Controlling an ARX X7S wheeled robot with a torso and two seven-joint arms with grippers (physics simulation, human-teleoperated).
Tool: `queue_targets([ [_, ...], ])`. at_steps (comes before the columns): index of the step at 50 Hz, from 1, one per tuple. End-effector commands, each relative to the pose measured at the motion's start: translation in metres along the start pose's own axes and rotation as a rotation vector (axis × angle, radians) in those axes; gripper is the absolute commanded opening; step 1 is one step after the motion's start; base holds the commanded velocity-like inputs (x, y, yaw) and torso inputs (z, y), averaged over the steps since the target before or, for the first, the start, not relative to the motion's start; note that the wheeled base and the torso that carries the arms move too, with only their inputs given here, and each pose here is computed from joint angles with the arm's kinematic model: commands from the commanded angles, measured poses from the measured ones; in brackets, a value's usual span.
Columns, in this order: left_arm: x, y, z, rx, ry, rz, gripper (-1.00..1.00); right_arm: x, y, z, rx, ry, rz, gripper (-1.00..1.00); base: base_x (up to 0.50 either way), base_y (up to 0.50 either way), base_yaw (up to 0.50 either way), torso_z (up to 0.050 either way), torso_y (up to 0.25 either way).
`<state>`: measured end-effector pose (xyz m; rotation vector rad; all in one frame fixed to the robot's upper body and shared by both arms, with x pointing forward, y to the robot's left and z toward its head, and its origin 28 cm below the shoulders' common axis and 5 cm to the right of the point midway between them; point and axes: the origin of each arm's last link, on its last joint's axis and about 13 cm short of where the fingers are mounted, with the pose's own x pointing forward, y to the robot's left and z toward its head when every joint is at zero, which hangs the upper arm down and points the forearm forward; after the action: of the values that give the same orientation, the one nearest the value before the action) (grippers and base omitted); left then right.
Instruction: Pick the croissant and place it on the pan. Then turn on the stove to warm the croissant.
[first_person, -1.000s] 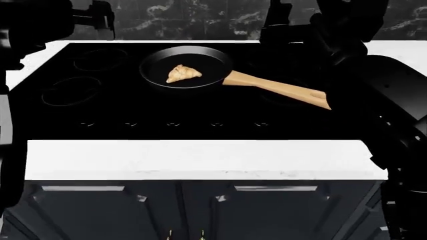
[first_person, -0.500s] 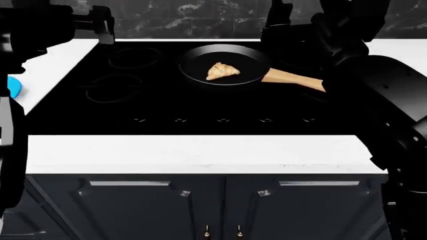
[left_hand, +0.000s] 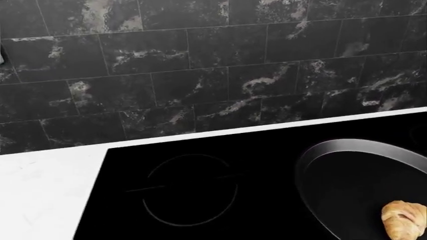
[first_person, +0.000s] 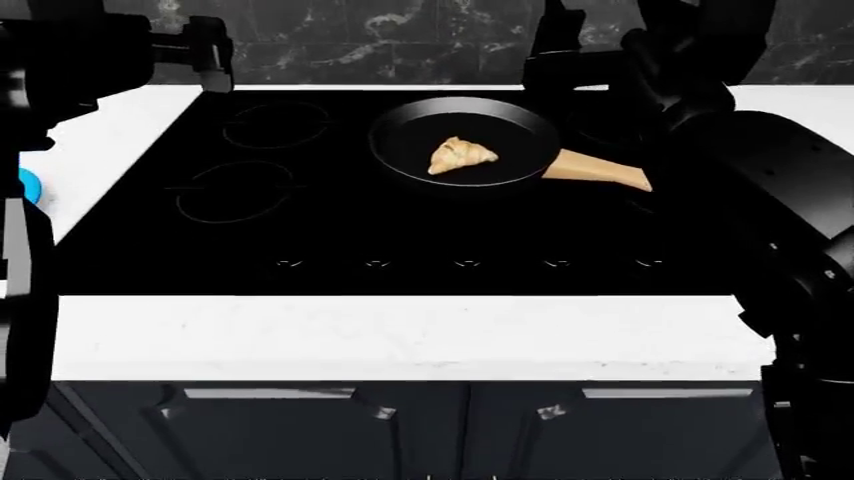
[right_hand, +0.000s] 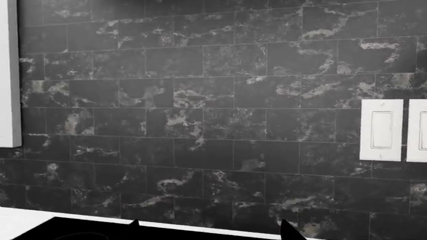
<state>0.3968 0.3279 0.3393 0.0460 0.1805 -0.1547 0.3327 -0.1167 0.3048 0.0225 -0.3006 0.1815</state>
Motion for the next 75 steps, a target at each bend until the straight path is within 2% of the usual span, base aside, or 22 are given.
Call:
queue_targets([
  [1,0.0,0.0,-0.002,-0.001,0.004,-0.002,1.0,-0.001,-0.001,-0.001,0.011,-0.003,-0.012,1.0,0.0,0.0,0.0,0.0,0.0],
  [10,0.001,-0.001,-0.004,-0.002,0.011,-0.005,1.0,-0.003,0.0,0.001,-0.005,-0.015,-0.001,1.0,0.0,0.35,0.0,0.0,0.0],
  [31,0.0,-0.002,-0.004,0.001,0.01,-0.015,1.0,-0.002,0.0,0.001,-0.002,0.0,-0.01,1.0,0.19,0.0,0.0,0.0,0.0],
  [33,0.002,-0.004,-0.004,0.005,0.01,-0.024,1.0,-0.005,0.002,-0.003,0.016,0.069,0.001,1.0,0.0,0.0,0.0,0.0,0.0],
  [34,0.003,-0.005,-0.004,0.006,0.008,-0.03,1.0,-0.008,0.003,-0.004,-0.007,0.083,0.002,1.0,0.0,0.0,0.0,0.0,0.0],
  [38,0.01,-0.009,-0.007,0.006,0.01,-0.065,1.0,-0.028,0.004,-0.012,0.049,0.194,-0.027,1.0,0.0,0.0,0.0,0.0,0.0],
  [44,0.012,-0.013,-0.011,0.003,0.006,-0.106,1.0,-0.044,0.008,-0.027,0.061,0.278,-0.063,1.0,0.0,0.0,0.0,0.0,0.0],
  [51,0.015,-0.016,-0.015,0.003,0.011,-0.135,1.0,-0.06,0.009,-0.036,0.077,0.333,-0.073,1.0,0.0,0.0,0.0,0.0,0.0],
  [61,0.019,-0.016,-0.018,0.003,0.021,-0.134,1.0,-0.062,0.008,-0.051,0.095,0.389,-0.068,1.0,0.0,0.0,0.0,0.0,0.0],
  [70,0.021,-0.016,-0.02,0.002,0.027,-0.134,1.0,-0.062,0.008,-0.052,0.09,0.388,-0.06,1.0,0.0,0.0,0.0,0.0,0.0],
  [75,0.018,-0.017,-0.019,0.003,0.016,-0.142,1.0,-0.065,0.015,-0.064,0.14,0.494,-0.036,1.0,0.0,0.0,0.0,0.0,0.0],
])
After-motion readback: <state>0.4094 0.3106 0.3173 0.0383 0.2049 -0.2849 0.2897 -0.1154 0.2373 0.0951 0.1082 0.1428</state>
